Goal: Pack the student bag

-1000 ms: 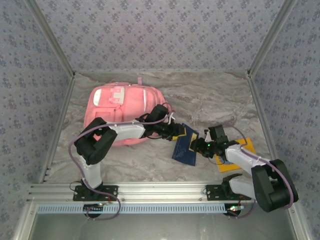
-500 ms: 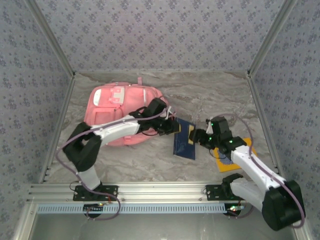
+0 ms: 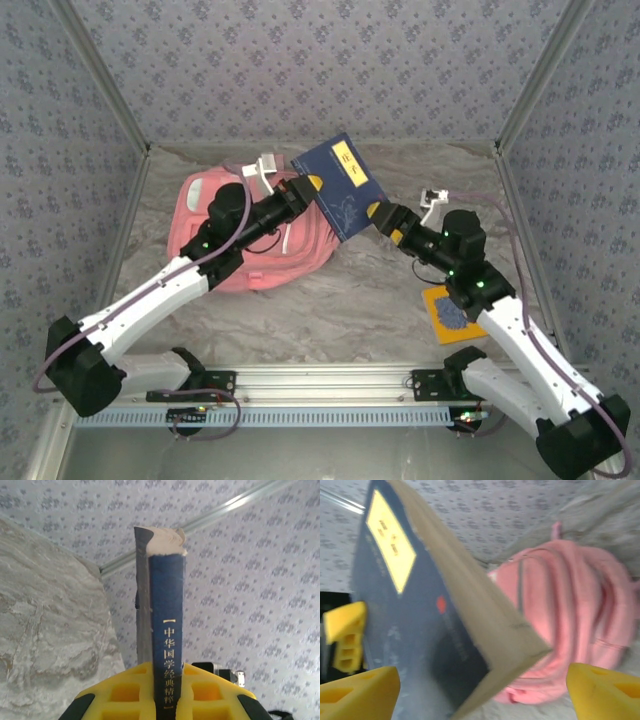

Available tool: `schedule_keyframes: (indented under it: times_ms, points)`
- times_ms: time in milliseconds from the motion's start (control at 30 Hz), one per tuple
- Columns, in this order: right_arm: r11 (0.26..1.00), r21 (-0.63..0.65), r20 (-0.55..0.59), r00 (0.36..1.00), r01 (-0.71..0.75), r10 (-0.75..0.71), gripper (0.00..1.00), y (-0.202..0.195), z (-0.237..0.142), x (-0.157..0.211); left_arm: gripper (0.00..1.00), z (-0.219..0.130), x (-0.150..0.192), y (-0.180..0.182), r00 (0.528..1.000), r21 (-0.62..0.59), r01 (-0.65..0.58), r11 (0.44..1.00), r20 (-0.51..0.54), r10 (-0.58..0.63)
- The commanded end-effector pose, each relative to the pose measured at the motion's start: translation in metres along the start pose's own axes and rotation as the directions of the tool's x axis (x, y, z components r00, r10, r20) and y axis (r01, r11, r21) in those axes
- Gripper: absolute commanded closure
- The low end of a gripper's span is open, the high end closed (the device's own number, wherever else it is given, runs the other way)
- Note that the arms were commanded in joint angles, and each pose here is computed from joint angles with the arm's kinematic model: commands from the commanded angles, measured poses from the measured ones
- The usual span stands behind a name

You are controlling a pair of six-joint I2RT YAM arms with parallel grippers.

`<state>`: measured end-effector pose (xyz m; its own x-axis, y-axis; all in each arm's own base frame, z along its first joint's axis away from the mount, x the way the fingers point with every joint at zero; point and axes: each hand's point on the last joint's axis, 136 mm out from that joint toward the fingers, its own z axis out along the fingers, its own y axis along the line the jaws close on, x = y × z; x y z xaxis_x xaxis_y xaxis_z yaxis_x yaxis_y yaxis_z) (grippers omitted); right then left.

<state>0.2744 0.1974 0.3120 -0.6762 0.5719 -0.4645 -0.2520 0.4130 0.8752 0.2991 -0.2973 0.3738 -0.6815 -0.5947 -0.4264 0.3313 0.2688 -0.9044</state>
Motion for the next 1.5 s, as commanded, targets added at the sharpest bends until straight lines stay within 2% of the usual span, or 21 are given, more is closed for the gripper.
schedule_keyframes:
  times_ms: [0,233,367,633,900,1000,1167,1467]
  points:
    - [0.964,-0.259,0.046,0.996,-0.061,0.075,0.11,0.059,0.006,-0.015,1.00,-0.011,-0.024,-0.030,0.991,0.113,0.049,0.992,0.118,-0.062]
    - [0.896,-0.410,0.037,0.979,-0.170,0.202,0.12,0.082,0.027,-0.008,1.00,-0.027,-0.034,-0.029,0.977,0.137,0.075,0.988,0.190,-0.101]
    - [0.904,-0.393,0.029,0.980,-0.170,0.197,0.12,0.080,0.033,0.004,1.00,-0.034,-0.040,-0.033,0.973,0.133,0.060,0.989,0.212,-0.088]
    - [0.939,-0.306,0.067,0.980,-0.158,0.187,0.12,0.046,0.033,0.013,1.00,-0.044,-0.048,-0.044,0.969,0.143,0.049,0.989,0.232,-0.081]
    - [0.834,-0.520,0.091,0.959,-0.185,0.270,0.16,0.087,0.036,-0.009,1.00,-0.041,-0.044,-0.037,0.969,0.145,0.078,0.986,0.219,-0.109]
    - [0.808,-0.564,0.116,0.952,-0.171,0.283,0.23,0.099,0.034,-0.020,1.00,-0.043,-0.042,-0.032,0.969,0.135,0.084,0.987,0.221,-0.113]
    - [0.830,-0.548,0.216,0.941,-0.105,0.261,0.34,0.099,0.026,-0.029,1.00,-0.045,-0.040,-0.019,0.965,0.101,0.094,0.990,0.235,-0.116]
    - [0.852,-0.511,0.226,0.939,-0.112,0.259,0.68,0.092,0.037,-0.022,1.00,-0.040,-0.036,-0.005,0.965,0.069,0.109,0.992,0.231,-0.123]
